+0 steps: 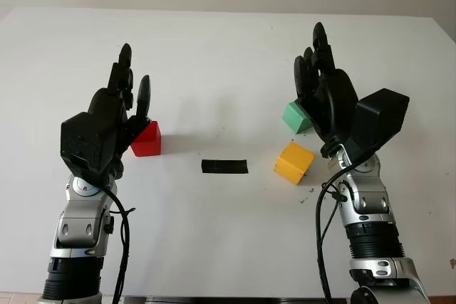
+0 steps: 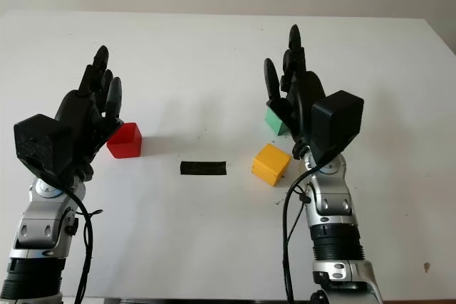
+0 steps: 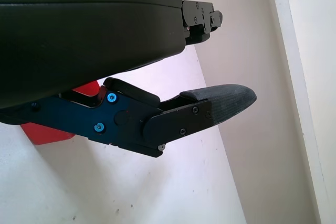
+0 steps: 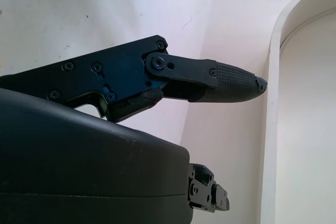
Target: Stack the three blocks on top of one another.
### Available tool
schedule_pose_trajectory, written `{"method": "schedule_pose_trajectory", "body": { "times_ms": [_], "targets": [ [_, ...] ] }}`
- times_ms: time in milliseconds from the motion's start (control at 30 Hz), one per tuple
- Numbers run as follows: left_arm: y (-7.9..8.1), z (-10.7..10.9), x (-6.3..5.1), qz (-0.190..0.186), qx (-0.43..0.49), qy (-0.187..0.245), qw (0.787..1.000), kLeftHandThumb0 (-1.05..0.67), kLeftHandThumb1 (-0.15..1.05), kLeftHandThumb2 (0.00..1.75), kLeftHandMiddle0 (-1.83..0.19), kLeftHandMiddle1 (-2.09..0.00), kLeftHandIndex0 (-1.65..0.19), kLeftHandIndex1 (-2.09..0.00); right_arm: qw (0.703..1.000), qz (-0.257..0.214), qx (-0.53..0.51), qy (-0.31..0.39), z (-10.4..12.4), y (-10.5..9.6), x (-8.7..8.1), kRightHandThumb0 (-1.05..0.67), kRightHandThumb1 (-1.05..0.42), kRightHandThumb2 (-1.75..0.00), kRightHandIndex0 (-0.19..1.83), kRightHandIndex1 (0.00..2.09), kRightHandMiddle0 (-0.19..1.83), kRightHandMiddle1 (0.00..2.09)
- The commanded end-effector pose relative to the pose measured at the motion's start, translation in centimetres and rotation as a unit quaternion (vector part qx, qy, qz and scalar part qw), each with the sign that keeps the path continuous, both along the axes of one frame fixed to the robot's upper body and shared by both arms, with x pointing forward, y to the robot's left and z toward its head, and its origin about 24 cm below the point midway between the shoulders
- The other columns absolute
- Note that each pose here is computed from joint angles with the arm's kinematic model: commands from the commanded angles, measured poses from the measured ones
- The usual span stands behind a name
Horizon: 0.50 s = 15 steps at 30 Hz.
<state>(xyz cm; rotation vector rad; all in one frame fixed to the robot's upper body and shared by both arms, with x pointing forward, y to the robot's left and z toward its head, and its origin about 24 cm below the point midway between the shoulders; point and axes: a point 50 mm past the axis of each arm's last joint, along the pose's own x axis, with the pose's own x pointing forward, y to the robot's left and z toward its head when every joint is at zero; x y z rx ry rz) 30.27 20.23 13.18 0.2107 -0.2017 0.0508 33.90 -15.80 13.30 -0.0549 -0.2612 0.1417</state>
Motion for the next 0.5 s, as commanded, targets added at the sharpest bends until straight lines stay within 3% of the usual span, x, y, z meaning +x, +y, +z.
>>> {"method": "schedule_pose_trajectory", "body": {
  "times_ms": [0,467],
  "targets": [
    [0.1,0.5,-0.3,0.001,-0.001,-0.012,1.0,-0.69,1.05,0.68,0.11,-0.05,0.11,-0.05,1.0,0.003,0.002,-0.008,0.2,0.0,-0.2,-0.73,-1.05,-0.56,-0.19,0.0,-0.19,0.0],
    [0.2,0.5,-0.2,-0.002,-0.013,-0.014,1.0,-0.69,1.05,0.68,0.15,-0.04,0.14,-0.03,1.0,-0.001,-0.017,-0.024,1.3,-1.1,0.1,-0.73,-1.05,-0.57,-0.19,0.0,-0.19,0.0]
  ]
}}
